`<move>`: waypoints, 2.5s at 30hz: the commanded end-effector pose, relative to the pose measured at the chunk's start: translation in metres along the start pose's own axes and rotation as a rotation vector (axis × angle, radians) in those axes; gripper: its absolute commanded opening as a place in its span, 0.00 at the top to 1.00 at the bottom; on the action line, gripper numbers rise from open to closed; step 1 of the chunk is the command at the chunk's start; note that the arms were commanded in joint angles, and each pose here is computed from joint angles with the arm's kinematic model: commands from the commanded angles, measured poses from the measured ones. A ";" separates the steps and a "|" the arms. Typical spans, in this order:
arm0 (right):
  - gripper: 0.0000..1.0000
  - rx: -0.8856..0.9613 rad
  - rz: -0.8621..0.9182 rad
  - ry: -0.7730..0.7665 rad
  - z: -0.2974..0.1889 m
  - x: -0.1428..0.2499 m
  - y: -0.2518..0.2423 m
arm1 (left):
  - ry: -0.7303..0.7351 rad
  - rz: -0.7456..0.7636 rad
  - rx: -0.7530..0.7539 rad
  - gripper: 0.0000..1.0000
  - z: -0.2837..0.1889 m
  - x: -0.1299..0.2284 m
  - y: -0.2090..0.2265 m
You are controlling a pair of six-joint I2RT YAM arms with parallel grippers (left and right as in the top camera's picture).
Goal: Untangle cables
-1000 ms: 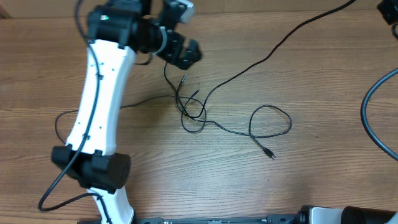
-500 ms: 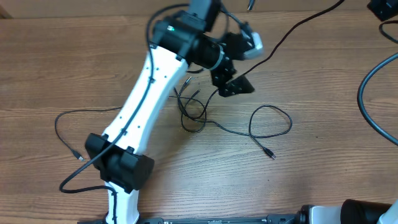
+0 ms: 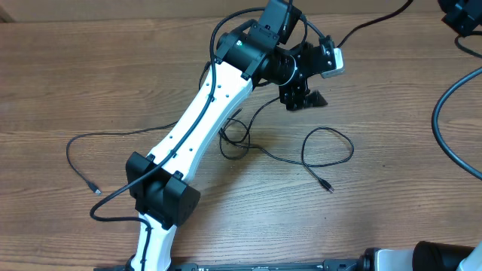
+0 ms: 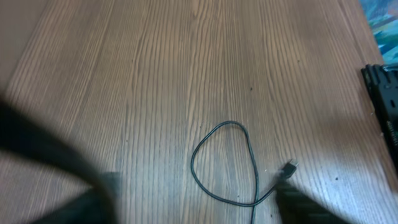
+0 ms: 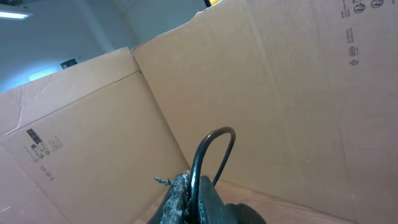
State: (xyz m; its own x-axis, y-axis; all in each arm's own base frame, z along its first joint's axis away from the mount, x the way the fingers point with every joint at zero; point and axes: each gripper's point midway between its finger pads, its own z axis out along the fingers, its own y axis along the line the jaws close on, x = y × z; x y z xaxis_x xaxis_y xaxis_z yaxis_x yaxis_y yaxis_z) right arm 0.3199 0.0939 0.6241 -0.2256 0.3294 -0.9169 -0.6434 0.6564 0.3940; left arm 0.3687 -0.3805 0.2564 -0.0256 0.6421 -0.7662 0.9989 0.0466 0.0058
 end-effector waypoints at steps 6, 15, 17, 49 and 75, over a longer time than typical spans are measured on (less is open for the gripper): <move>0.96 0.014 0.020 0.011 0.001 0.003 -0.005 | 0.016 -0.136 0.012 0.96 0.003 0.005 -0.001; 0.96 0.429 0.089 0.028 -0.001 0.025 -0.100 | 0.057 -0.255 0.039 0.96 -0.014 0.008 -0.021; 0.96 0.494 0.119 0.054 -0.001 0.035 -0.119 | 0.049 -0.260 0.034 0.96 -0.026 0.002 -0.027; 0.42 0.864 0.283 0.426 0.004 0.151 -0.255 | -0.078 -0.039 -0.471 0.96 -0.210 -0.066 -0.066; 0.14 0.094 0.069 0.654 0.034 0.187 -0.147 | -0.188 -0.351 -1.042 0.96 -0.291 -0.066 0.004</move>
State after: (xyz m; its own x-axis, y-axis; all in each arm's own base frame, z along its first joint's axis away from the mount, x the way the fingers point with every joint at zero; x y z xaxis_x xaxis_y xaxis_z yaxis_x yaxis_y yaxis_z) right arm 0.4044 0.0700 0.3872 -0.7346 -0.0314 -0.6778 -0.4406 0.7817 0.4413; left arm 0.3591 -0.2177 0.4721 -0.2093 0.4347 -0.8759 0.5211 0.8075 0.2762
